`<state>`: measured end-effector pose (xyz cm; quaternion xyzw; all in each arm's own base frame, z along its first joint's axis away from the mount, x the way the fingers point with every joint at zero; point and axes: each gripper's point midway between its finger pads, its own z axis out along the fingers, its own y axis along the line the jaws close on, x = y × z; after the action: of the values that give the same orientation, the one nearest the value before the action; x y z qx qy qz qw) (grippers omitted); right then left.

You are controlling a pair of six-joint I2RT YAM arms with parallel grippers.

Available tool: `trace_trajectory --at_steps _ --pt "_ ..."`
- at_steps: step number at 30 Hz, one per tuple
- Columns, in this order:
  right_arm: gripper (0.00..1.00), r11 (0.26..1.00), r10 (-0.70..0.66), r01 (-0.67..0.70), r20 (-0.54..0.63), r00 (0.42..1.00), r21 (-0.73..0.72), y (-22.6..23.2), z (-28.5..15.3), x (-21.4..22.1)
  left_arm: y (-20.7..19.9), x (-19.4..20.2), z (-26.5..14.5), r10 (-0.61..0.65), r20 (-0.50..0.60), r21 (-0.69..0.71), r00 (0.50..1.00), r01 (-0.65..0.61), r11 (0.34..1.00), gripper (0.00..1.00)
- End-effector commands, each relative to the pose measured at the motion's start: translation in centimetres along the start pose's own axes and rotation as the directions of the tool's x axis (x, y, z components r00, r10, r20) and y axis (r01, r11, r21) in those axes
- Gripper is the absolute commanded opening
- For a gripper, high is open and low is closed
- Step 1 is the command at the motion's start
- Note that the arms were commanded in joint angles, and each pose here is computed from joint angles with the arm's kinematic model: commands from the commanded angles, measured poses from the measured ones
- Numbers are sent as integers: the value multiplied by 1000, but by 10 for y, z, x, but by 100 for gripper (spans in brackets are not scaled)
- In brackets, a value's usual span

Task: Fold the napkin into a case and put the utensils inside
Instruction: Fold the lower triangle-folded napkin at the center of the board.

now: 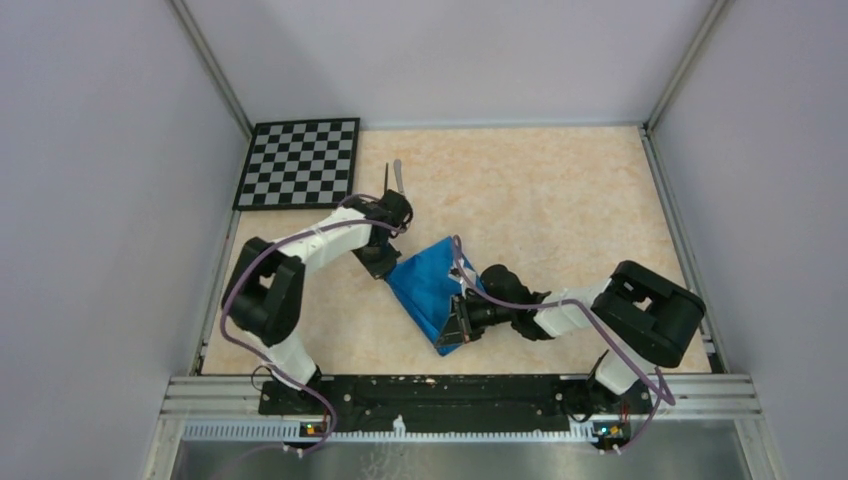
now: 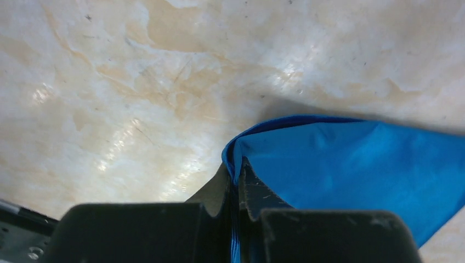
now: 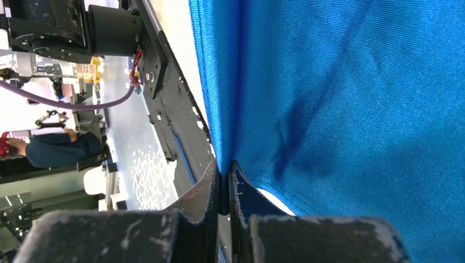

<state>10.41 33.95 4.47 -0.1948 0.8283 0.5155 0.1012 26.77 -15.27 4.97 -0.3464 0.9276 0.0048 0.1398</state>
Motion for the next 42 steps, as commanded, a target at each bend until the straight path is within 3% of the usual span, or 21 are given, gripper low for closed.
trace_trajectory --at_steps 1,7,13,17,20,23,26,30,32,35,42 --pt "0 999 -48 47 -20 999 -2 -5 -12 8 5 -14 -4 -108 104 -244 989 131 961 0" --pt "0 994 -85 85 -11 996 68 -21 -19 7 -19 2 6 -94 57 -336 994 108 935 0" --pt "1 974 -178 165 73 981 158 -30 -30 -7 -29 7 8 -87 28 -316 996 92 944 0" --pt "30 931 -313 271 157 936 245 -25 -45 -27 -29 9 8 -59 12 -311 998 59 948 0" --pt "51 875 -441 363 220 870 320 -12 -58 -48 -29 15 11 -42 -14 -316 999 36 948 0" --pt "67 822 -542 427 291 788 377 3 -68 -69 -27 19 11 -38 -27 -320 999 28 947 0" --pt "77 799 -587 450 354 728 399 16 -68 -87 -26 19 8 -32 -28 -316 999 21 949 0" --pt "78 759 -645 506 366 671 409 29 -46 -106 -25 17 6 -18 -28 -313 999 9 950 0" --pt "78 748 -652 508 330 683 427 26 -27 -112 -25 19 6 -13 -36 -313 999 2 950 0" --pt "79 720 -684 498 369 630 484 33 -18 -120 -16 10 2 5 -2 -354 1000 -5 935 0" --pt "78 667 -736 569 306 604 481 27 2 -110 -14 9 5 48 -56 -296 997 -62 953 0"
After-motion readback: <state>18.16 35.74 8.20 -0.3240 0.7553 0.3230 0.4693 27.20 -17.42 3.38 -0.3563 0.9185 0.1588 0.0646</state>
